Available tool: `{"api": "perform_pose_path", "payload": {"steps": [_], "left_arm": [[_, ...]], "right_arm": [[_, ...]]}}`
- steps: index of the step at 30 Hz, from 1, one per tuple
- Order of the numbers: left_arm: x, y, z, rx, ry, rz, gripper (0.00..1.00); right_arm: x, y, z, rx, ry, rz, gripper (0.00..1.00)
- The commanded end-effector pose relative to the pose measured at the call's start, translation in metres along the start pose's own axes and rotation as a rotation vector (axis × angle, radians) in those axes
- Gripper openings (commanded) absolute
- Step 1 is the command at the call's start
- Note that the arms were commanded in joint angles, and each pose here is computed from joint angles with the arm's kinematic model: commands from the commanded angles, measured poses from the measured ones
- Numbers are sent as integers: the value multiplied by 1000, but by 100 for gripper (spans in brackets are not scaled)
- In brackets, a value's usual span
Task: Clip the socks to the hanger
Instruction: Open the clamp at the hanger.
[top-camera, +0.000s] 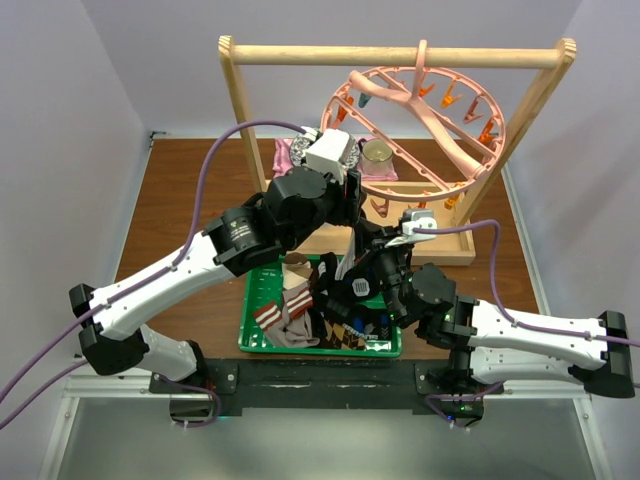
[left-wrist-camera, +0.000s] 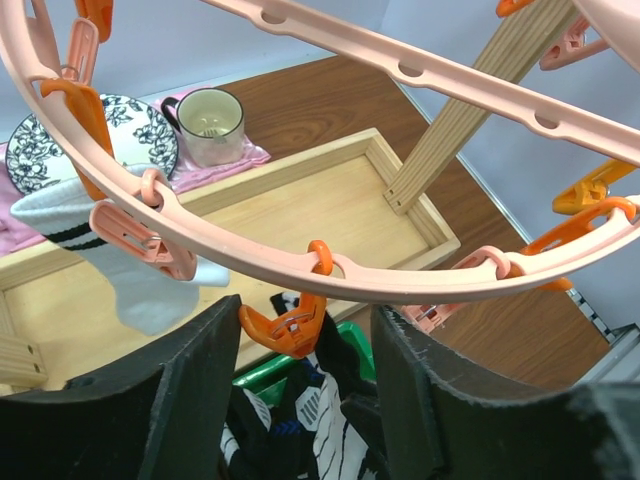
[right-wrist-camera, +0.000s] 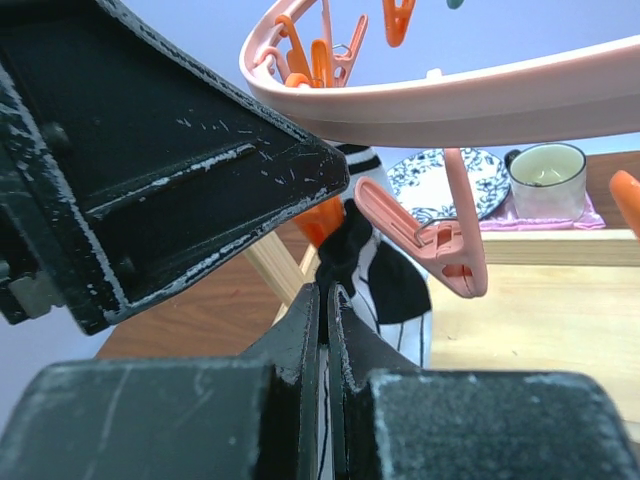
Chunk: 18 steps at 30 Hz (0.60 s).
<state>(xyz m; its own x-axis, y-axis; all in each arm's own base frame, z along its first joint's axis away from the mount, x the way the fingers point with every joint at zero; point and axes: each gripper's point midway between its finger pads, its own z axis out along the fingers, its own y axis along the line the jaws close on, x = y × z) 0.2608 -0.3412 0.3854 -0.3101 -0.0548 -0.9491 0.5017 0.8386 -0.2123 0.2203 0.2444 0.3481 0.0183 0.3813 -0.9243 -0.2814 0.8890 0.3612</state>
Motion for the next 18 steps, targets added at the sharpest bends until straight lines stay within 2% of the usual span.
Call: {"api": "perform_pose_path", "payload": {"steps": [1,3,13,18], "left_arm": [[-30,-7,-2,5,-91,-66,56],[-31,-6,-2,2,-93,-66,53],[-33,-5,-3,-4,-103,-65,50],[-33,-4,-4,-6,-103,-68,36]], "right_arm": [[-23,8,2,-9,-36,103,0],[-23,9,2,-14,-36,111,0],[-20,12,2,-23,-28,125,0],[-19,13,2,-28,-26,137,0]]}}
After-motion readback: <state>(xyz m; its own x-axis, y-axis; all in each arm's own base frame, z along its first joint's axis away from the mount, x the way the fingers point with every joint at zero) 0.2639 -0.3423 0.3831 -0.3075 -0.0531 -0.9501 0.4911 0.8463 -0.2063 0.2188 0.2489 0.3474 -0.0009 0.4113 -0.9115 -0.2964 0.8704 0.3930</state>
